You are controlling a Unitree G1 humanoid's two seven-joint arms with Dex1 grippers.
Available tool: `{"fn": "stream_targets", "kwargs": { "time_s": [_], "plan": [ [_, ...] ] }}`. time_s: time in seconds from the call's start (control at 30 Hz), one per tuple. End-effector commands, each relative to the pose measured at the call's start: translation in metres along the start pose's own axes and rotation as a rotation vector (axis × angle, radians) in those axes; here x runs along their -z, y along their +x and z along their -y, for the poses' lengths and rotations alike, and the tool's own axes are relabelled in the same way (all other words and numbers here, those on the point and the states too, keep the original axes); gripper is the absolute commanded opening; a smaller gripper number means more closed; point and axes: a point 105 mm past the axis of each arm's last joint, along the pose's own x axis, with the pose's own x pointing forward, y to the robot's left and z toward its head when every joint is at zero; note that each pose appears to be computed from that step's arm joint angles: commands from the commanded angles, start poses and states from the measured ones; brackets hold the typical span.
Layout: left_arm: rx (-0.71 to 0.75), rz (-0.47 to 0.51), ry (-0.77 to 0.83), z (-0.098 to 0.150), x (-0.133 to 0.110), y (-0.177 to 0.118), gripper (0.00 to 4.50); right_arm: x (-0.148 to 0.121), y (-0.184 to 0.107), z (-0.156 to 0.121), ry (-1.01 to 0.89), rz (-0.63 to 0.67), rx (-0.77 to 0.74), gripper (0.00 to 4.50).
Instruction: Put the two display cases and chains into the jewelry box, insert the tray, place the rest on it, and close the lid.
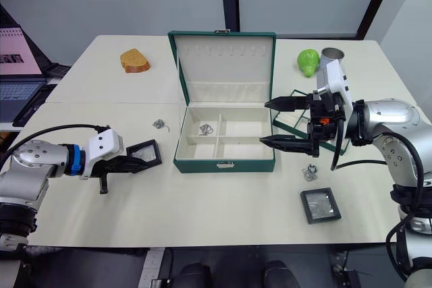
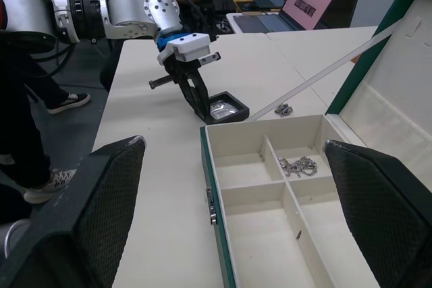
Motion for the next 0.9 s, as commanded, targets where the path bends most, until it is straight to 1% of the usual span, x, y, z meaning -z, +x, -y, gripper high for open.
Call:
{"fn": "stream_targets", "kwargs": {
  "time_s": [0.03, 0.17, 0.5, 0.6, 0.73, 0.9],
  "plan": [
    [-0.021, 0.018, 0.019, -0.003, -0.005, -0.002, 0.01, -0.014, 0.000, -0.003, -0.057, 0.027, -0.008, 4.50],
    [-0.025, 0.028, 0.024, -0.005, -0.008, -0.004, 0.01, -0.019, 0.001, -0.005, -0.055, 0.044, -0.023, 4.50],
    [-0.041, 0.040, 0.035, -0.008, -0.014, -0.010, 0.01, -0.040, 0.009, -0.013, -0.089, 0.119, -0.064, 4.50],
    [-0.040, 0.041, 0.041, -0.007, -0.016, -0.011, 0.01, -0.042, 0.010, -0.015, -0.099, 0.113, -0.073, 4.50],
    [-0.052, 0.058, 0.047, -0.011, -0.024, -0.017, 0.01, -0.040, 0.010, -0.015, -0.097, 0.104, -0.071, 4.50],
    [-0.051, 0.047, 0.050, -0.010, -0.022, -0.016, 0.01, -0.041, 0.011, -0.016, -0.100, 0.113, -0.072, 4.50]
  ]
}}
